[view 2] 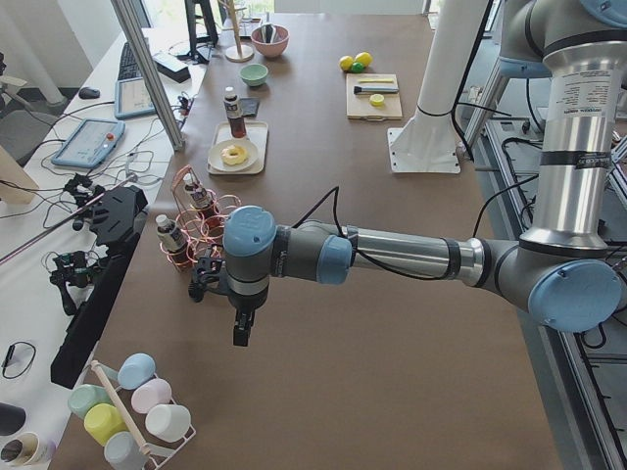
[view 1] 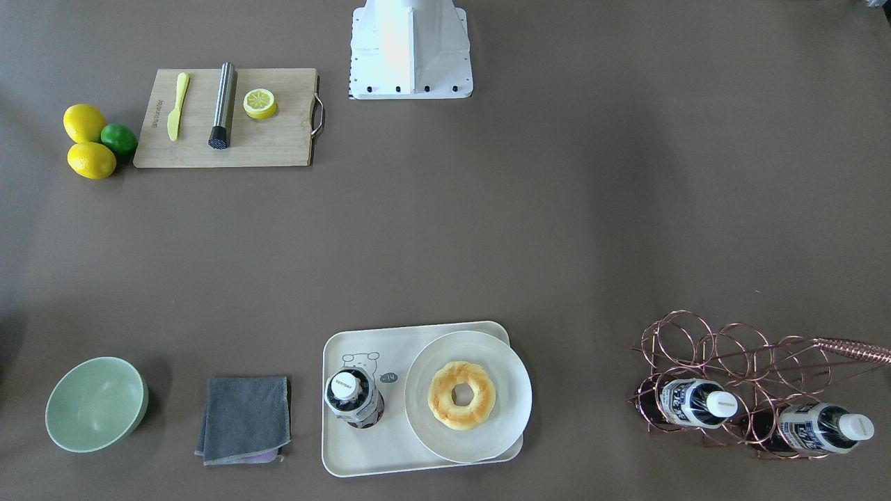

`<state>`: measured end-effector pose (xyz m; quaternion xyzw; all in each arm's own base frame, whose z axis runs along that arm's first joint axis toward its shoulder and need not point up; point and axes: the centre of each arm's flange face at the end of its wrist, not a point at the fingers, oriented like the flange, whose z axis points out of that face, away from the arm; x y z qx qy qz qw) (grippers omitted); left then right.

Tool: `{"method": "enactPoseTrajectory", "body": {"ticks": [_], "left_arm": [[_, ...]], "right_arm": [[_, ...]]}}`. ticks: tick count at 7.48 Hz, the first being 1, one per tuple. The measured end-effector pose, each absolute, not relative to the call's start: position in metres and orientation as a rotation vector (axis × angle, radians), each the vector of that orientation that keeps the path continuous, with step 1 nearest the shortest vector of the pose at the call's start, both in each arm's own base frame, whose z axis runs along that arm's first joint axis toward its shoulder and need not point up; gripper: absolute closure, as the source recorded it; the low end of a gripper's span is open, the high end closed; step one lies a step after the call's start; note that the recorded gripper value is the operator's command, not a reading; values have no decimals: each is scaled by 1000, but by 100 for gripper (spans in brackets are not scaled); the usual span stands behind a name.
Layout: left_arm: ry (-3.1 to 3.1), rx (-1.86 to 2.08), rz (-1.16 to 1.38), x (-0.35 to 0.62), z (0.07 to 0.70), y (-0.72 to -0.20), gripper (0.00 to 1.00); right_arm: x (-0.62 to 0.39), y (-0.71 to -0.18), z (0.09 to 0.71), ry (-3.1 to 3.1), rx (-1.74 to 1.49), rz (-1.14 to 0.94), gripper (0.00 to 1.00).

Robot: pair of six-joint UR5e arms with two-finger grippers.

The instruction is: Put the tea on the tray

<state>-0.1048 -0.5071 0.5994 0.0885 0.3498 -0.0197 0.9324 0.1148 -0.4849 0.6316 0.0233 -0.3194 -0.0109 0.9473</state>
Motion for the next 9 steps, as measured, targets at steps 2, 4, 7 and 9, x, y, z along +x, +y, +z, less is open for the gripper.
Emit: {"method": "enactPoseTrajectory", "body": {"ticks": [2, 4, 7, 9], "left_arm": [[716, 183, -40, -105, 598, -508, 2], [715, 184, -39, -105, 597, -508, 2], [715, 182, -40, -105, 597, -508, 2], [717, 181, -40, -105, 598, -508, 2]], "right_arm": [[115, -485, 632, -649, 46, -22, 0], [115, -485, 633, -649, 46, -22, 0], [115, -484, 632, -649, 47, -22, 0], [115, -485, 632, -649, 48, -23, 0]]}}
